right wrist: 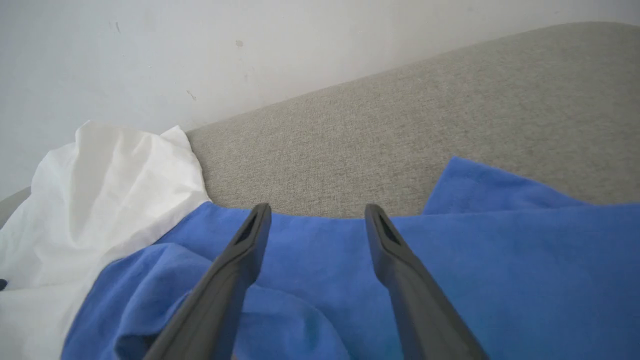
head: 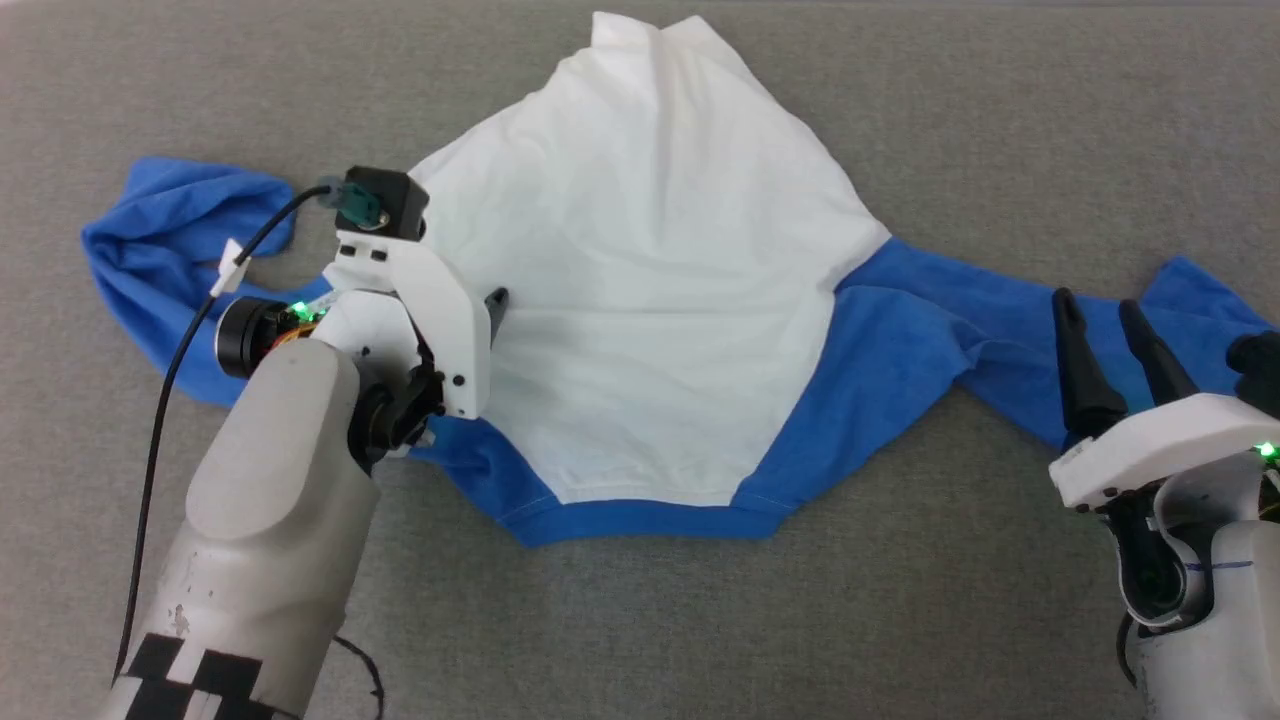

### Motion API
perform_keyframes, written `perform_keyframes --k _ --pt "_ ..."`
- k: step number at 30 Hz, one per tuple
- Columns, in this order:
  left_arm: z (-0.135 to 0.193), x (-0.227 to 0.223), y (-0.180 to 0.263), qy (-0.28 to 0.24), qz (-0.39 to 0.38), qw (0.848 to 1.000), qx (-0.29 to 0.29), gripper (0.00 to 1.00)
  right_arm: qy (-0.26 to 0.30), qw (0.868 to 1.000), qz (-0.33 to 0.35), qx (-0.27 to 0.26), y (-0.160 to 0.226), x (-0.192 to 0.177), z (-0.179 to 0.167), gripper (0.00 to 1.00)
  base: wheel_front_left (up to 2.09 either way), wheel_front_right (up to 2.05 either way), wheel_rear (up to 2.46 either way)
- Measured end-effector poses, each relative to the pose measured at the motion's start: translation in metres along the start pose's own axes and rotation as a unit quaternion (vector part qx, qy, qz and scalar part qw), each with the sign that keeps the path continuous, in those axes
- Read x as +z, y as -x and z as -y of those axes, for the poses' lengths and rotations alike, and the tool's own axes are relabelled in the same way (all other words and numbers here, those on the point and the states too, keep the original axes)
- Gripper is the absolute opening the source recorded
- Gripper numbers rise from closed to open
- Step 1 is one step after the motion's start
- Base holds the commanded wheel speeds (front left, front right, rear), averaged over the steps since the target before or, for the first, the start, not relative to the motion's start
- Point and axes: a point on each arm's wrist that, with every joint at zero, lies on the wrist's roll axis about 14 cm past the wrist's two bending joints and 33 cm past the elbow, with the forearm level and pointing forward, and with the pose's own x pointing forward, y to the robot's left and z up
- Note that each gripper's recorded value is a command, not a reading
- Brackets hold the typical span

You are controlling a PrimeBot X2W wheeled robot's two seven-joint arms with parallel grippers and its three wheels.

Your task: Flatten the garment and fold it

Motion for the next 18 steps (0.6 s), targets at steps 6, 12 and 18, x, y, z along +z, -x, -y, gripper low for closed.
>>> perform_keyframes --k 6,12,18 --pt "0.004 -0.01 -0.015 -0.031 -0.061 0.998 -0.001 0.0 -0.003 0.999 0.004 -0.032 0.008 0.001 0.024 1.0 0.0 0.0 0.0" --pt "0.005 -0.001 -0.025 -0.035 -0.03 0.999 -0.001 0.0 -0.006 0.999 0.0 -0.04 0.007 -0.005 0.031 1.0 0.0 0.0 0.0" --pt "-0.007 0.027 -0.038 -0.041 0.028 0.998 0.028 0.0 -0.007 0.999 -0.005 -0.034 -0.001 -0.01 0.028 1.0 0.0 0.0 0.0"
